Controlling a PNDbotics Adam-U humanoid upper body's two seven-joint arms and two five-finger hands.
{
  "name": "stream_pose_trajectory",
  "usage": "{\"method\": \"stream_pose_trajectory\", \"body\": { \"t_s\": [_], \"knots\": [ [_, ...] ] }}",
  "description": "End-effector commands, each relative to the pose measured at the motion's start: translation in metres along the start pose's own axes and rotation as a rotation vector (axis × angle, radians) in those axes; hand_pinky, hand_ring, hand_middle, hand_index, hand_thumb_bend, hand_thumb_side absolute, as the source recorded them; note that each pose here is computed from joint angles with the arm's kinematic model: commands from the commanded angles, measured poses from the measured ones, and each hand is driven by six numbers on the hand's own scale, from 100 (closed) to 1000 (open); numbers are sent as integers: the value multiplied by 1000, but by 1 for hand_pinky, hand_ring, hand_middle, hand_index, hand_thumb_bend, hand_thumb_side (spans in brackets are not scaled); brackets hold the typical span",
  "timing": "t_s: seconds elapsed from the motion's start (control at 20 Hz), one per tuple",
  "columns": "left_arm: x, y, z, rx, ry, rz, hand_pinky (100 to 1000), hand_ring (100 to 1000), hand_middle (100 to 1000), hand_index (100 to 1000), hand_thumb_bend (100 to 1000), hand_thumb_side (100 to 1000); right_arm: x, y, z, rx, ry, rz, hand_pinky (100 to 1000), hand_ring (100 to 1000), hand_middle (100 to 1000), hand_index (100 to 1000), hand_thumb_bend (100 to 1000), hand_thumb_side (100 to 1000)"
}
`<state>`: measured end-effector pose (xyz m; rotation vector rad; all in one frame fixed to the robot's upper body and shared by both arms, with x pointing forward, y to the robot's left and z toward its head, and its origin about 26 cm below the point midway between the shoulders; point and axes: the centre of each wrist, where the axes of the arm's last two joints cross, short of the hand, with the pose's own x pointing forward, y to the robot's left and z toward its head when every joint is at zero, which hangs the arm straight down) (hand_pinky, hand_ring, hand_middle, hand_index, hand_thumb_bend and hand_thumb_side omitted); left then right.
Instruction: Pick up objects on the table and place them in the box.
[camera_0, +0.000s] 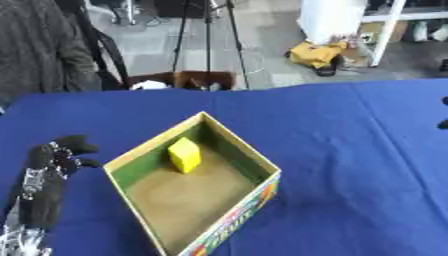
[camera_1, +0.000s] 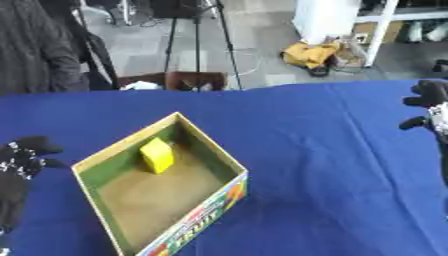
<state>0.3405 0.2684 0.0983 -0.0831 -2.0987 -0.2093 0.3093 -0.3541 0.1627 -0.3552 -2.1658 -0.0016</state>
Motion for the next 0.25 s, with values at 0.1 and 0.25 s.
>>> {"method": "stream_pose_trajectory", "body": {
  "t_s": [0.1, 0.25],
  "knots": [
    [6, 7, -2, 6, -15, -26, 591, 699, 566, 734, 813, 891, 10, -2, -5, -6, -36, -2, 458, 703, 696, 750, 408, 670],
    [3, 6, 0, 11, -5, -18, 590, 694, 563, 733, 812, 897, 3, 1, 2, -17, -7, -26, 461, 701, 692, 756, 399, 697]
  ]
}}
